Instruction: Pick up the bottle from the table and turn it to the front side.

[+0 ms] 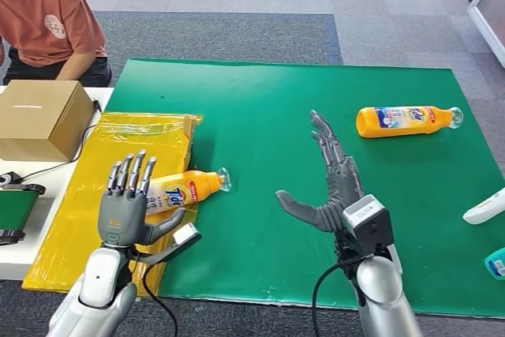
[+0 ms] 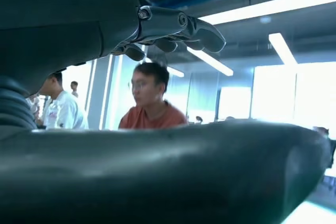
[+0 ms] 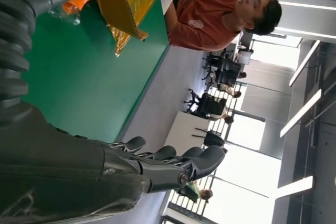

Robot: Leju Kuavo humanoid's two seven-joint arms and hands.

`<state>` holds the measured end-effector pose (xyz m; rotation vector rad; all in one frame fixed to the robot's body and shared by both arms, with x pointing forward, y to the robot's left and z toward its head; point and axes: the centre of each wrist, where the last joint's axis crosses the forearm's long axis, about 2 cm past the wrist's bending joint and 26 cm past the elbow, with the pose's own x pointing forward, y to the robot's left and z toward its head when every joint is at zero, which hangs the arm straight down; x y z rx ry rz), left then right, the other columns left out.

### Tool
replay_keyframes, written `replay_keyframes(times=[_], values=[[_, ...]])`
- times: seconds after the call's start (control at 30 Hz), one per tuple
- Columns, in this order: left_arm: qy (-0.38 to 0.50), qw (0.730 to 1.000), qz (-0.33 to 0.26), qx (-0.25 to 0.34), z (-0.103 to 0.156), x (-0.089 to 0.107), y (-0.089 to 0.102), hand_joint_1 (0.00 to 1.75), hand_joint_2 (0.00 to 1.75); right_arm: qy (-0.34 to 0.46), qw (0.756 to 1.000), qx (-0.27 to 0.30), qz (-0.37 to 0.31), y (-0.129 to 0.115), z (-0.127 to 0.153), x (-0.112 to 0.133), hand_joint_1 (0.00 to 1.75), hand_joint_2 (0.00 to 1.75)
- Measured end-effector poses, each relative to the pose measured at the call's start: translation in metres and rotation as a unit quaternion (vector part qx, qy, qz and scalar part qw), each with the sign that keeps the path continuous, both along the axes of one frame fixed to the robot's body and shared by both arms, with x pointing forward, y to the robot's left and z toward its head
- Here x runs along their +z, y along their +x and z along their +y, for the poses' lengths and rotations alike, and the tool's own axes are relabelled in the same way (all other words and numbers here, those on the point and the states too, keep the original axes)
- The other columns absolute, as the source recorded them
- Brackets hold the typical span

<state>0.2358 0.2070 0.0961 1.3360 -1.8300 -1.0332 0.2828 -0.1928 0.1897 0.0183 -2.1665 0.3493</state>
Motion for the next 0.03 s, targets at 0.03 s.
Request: replay_keyframes(times=[0.03], values=[[-0.005, 1.000, -0.010, -0.001, -0.0005, 0.0033, -0.0016, 0.00, 0.00, 0.000, 1.000, -0.001, 0.001, -0.0005, -0.0002, -0.0007, 0.00, 1.75]])
